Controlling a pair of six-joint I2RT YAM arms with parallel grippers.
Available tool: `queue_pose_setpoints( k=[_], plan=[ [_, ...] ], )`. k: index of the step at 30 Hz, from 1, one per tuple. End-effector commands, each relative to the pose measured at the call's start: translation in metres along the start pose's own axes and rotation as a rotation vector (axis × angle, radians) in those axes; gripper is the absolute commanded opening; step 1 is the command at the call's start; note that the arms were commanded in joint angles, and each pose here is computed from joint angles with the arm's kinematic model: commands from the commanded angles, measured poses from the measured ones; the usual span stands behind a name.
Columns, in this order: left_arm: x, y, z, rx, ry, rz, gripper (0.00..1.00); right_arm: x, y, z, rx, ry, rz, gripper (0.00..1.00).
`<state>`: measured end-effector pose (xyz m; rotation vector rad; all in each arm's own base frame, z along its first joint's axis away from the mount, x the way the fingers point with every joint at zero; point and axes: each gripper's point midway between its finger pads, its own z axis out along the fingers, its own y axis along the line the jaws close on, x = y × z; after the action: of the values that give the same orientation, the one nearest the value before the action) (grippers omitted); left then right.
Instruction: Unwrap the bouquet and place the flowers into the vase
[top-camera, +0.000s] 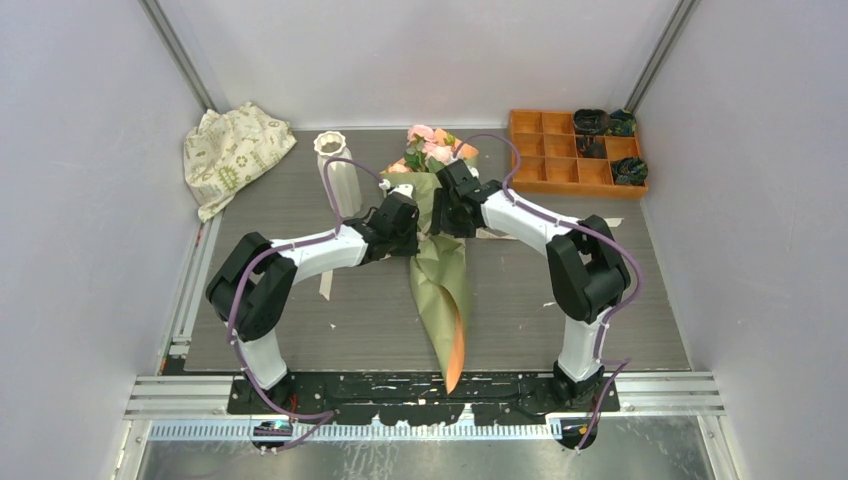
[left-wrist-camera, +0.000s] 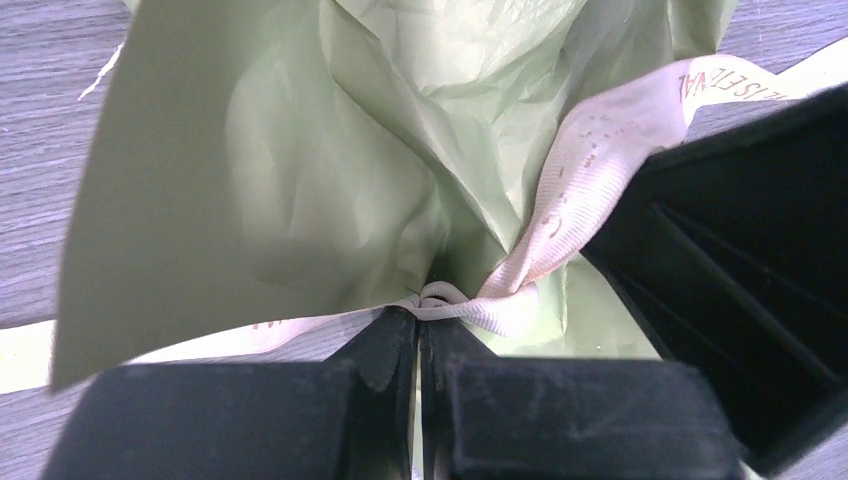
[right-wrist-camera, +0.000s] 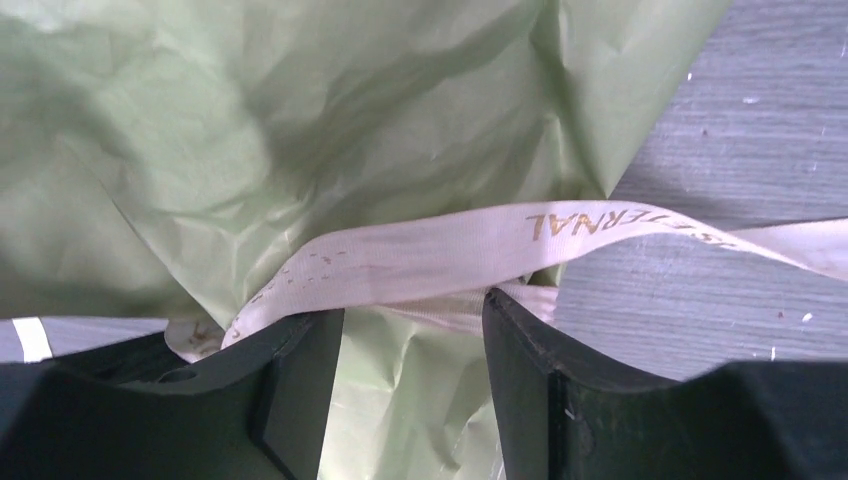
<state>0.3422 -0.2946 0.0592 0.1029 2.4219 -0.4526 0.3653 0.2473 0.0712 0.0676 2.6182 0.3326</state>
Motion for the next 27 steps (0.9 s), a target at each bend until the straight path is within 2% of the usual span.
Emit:
queue_pose_setpoints(
  k=[1,11,15,21,23,27],
  plan=[
    [-0.02,-0.011,-0.007,0.041,-0.058,-0.009,0.0,-0.027,0.006,0.001,0.014,-0.068,0.019,0.59],
    [-0.021,-0.011,-0.007,0.04,-0.06,-0.009,0.0,-0.009,0.006,0.021,-0.005,-0.003,0.005,0.55],
    [-0.022,-0.011,-0.007,0.04,-0.062,-0.006,0.0,-0.007,0.005,0.025,-0.005,0.006,-0.006,0.43],
    [-0.02,-0.008,-0.005,0.027,-0.059,-0.004,0.0,-0.009,0.005,0.025,0.0,0.003,-0.026,0.1],
    [-0.02,-0.008,-0.005,0.023,-0.06,-0.004,0.0,-0.01,0.003,0.023,0.011,0.0,-0.032,0.02],
    [-0.019,-0.007,-0.004,0.02,-0.058,-0.003,0.0,-0.011,0.0,0.017,0.016,-0.014,-0.04,0.01]
  ],
)
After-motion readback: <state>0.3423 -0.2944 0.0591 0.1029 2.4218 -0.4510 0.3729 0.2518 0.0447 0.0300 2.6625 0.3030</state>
